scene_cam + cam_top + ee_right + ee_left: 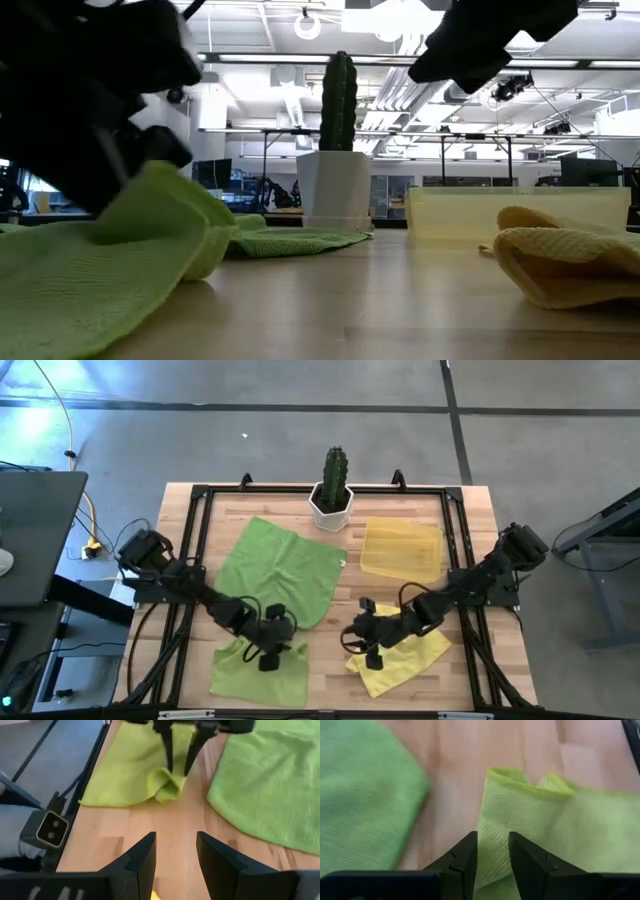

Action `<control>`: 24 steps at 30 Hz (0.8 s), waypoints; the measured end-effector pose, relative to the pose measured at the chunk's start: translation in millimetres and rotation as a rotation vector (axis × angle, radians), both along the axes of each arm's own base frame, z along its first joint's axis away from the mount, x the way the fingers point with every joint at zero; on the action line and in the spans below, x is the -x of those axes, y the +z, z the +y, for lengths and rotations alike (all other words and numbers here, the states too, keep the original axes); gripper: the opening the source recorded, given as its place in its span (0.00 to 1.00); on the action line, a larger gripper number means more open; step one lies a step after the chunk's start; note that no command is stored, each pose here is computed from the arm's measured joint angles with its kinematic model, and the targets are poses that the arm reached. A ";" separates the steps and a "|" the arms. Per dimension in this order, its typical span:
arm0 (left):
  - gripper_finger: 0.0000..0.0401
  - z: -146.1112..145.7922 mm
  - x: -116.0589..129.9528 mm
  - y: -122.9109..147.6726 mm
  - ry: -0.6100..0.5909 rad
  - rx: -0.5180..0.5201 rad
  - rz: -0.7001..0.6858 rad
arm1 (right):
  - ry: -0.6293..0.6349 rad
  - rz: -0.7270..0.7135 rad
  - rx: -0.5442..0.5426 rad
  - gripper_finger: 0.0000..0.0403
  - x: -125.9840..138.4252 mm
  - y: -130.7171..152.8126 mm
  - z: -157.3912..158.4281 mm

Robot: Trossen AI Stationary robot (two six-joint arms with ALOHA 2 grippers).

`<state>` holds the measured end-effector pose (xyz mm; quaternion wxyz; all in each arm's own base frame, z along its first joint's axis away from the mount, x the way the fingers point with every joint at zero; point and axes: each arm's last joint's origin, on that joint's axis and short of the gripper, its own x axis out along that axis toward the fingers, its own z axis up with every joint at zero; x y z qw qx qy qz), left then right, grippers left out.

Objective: Roll microfiber towels into tight, uniform cylinder then place into a basket
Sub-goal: Adjust the light green towel

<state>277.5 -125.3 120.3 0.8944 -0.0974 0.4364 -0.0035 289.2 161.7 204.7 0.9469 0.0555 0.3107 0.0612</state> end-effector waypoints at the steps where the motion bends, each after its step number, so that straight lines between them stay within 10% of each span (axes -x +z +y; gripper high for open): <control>1: 0.25 -2.5 2.7 -3.2 -0.006 -0.008 0.023 | -0.004 -0.002 0.000 0.33 -0.5 -0.1 -0.9; 24: 0.25 5.8 76.1 8.6 -0.020 -0.150 0.620 | -0.022 0.082 0.051 0.33 2.0 -9.2 -8.4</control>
